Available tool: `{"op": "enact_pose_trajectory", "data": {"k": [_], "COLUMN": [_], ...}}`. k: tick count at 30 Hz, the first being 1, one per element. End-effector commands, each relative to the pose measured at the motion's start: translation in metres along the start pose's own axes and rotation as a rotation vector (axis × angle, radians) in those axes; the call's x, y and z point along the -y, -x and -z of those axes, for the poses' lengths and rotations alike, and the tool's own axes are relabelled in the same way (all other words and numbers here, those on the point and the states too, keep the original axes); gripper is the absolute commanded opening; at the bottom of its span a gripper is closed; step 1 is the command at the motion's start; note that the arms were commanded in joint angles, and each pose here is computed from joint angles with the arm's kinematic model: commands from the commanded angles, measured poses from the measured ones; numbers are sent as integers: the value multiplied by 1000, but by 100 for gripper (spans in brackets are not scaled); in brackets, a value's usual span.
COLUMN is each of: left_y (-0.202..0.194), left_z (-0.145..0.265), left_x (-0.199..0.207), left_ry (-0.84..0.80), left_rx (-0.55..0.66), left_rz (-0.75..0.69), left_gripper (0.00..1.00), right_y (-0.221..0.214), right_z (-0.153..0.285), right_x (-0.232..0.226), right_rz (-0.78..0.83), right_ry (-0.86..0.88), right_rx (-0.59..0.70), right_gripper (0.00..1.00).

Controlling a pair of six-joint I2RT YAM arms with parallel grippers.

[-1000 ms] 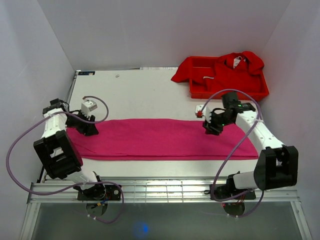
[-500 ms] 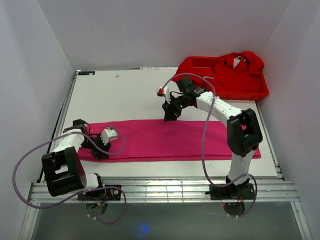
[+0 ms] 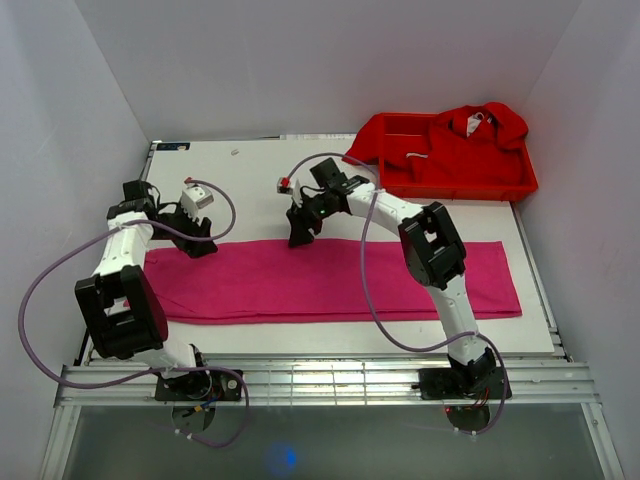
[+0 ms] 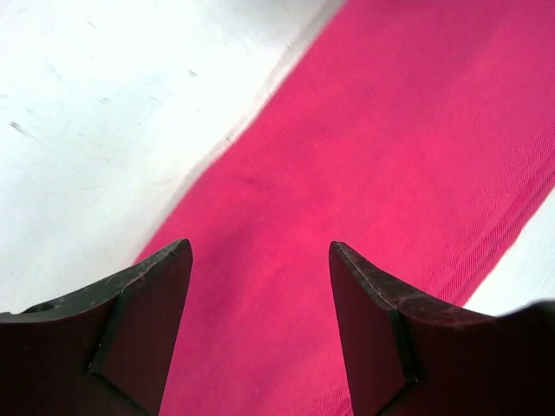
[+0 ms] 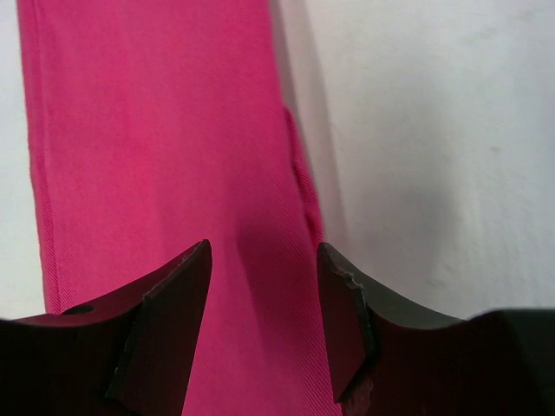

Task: Fold and stack the trousers
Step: Fold the trousers

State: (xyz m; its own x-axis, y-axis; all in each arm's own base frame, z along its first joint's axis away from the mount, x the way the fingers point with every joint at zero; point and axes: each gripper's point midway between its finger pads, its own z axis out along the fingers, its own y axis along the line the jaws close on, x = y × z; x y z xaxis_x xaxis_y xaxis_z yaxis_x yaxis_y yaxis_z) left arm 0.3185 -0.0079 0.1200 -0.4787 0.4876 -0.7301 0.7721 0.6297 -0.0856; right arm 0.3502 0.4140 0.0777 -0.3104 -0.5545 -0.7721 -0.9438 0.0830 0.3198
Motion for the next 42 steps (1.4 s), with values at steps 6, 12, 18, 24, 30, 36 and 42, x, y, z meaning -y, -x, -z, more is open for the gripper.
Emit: {"op": "enact_pose_trajectory", "data": {"k": [6, 12, 18, 24, 30, 36, 42], "left_y": [24, 29, 28, 22, 20, 20, 26], "left_z": [-6, -5, -4, -3, -10, -35, -68], "left_x": [-14, -21, -16, 3, 24, 59, 90], "left_ry": [6, 35, 36, -2, -50, -149, -206], "left_rx": [91, 98, 108, 101, 71, 7, -44], "left_rz": [166, 182, 185, 180, 159, 139, 132], "left_gripper": [73, 70, 66, 60, 56, 50, 63], "right_y": [21, 39, 3, -42, -61, -72, -77], "right_z": [-25, -5, -18, -39, -55, -62, -61], "right_x": [-48, -66, -101, -115, -117, -112, -116], "right_rz": [145, 260, 500, 635, 693, 666, 670], "right_ry": [102, -4, -109, -175, -238, -250, -238], "right_rx": [32, 74, -38, -130, -155, -163, -161], "right_gripper": [18, 8, 8, 8, 8, 8, 8]}}
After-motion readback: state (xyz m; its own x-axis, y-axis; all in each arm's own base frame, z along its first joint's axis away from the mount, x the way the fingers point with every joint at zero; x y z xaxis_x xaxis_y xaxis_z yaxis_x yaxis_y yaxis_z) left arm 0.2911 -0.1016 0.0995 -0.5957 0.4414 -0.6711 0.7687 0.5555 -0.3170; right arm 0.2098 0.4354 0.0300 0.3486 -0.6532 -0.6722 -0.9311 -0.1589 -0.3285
